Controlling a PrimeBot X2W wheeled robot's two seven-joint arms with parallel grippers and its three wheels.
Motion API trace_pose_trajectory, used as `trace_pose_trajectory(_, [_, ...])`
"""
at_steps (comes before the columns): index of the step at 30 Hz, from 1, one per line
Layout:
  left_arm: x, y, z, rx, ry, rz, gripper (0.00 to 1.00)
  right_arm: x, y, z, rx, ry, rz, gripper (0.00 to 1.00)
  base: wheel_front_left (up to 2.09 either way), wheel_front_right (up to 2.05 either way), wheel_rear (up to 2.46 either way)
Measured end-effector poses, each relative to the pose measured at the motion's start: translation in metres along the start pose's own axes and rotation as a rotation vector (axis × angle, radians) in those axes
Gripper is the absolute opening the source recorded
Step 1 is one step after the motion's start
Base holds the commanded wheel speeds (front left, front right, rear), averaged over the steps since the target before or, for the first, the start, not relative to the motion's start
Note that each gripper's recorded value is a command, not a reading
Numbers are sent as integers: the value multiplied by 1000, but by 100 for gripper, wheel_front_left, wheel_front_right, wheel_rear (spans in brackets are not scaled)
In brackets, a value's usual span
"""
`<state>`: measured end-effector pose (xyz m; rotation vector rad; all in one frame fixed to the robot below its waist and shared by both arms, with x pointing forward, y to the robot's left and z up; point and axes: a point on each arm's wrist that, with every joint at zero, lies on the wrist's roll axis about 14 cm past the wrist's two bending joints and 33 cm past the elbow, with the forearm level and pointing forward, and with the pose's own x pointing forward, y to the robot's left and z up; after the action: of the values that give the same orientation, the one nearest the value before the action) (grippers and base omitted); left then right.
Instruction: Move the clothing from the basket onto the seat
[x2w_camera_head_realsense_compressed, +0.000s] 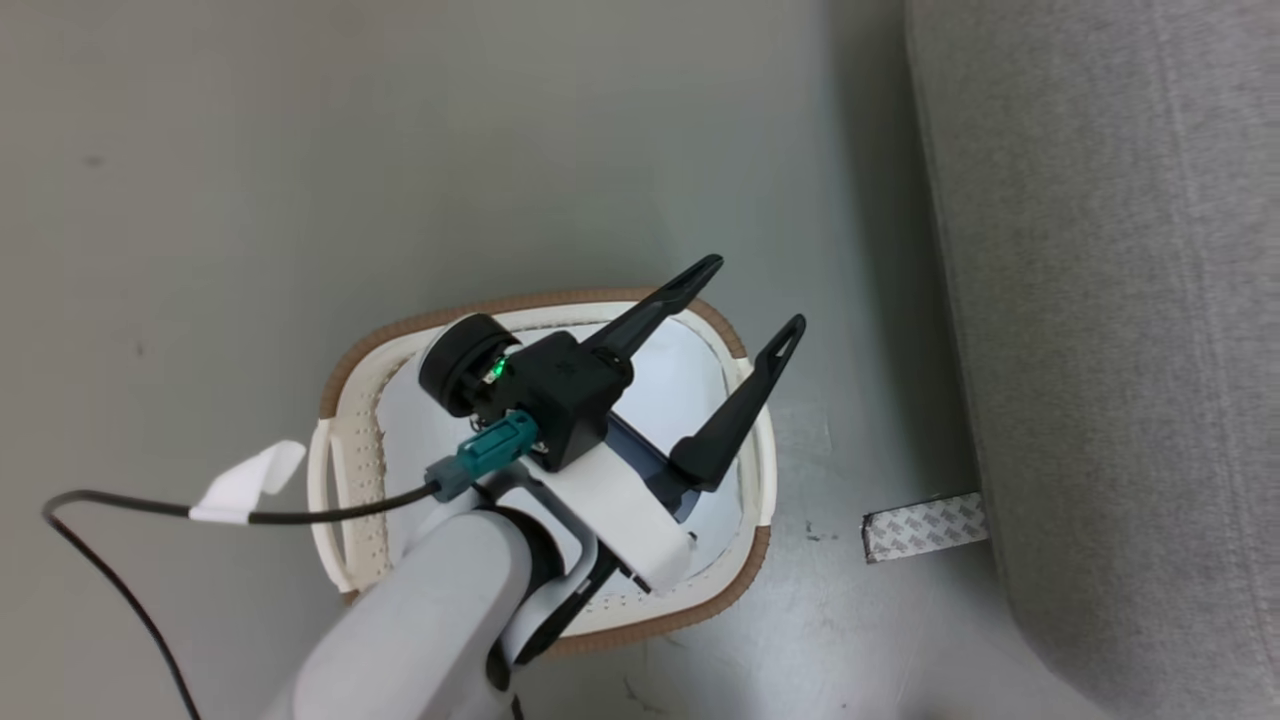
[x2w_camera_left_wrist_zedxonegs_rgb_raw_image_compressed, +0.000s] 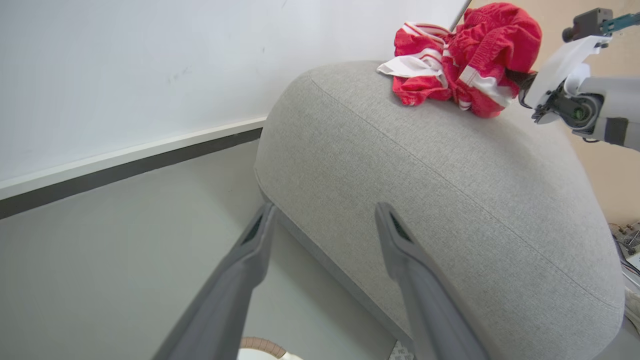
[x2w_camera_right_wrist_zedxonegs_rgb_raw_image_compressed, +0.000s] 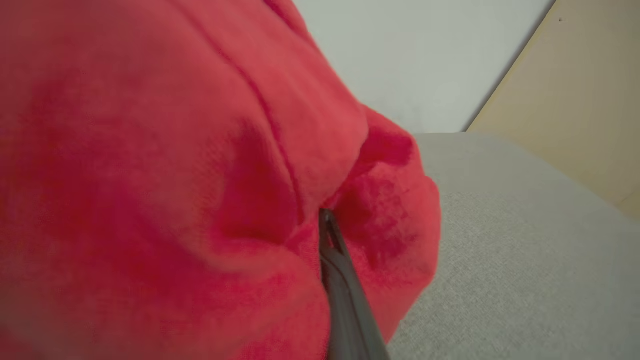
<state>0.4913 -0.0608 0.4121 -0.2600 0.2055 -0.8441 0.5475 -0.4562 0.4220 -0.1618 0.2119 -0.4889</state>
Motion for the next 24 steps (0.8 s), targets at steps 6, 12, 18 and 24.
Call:
trace_pose_trajectory(6, [-2, -3, 11, 18, -12, 9, 100, -23, -6, 3, 20, -14, -10, 100, 0, 0, 0])
trace_pose_trajectory(12, [-11, -10, 28, 37, -34, 25, 100, -53, -6, 9, -12, -26, 30, 100, 0, 0, 0])
trace_pose_trajectory(18, [-35, -17, 46, 48, -63, 97, 100, -100, 1, 28, -48, -93, 105, 100, 0, 0, 0])
trace_pose_trajectory(24, [-66, -16, 61, 62, -123, 196, 100, -144, 17, 61, -10, -216, 170, 100, 0, 0, 0])
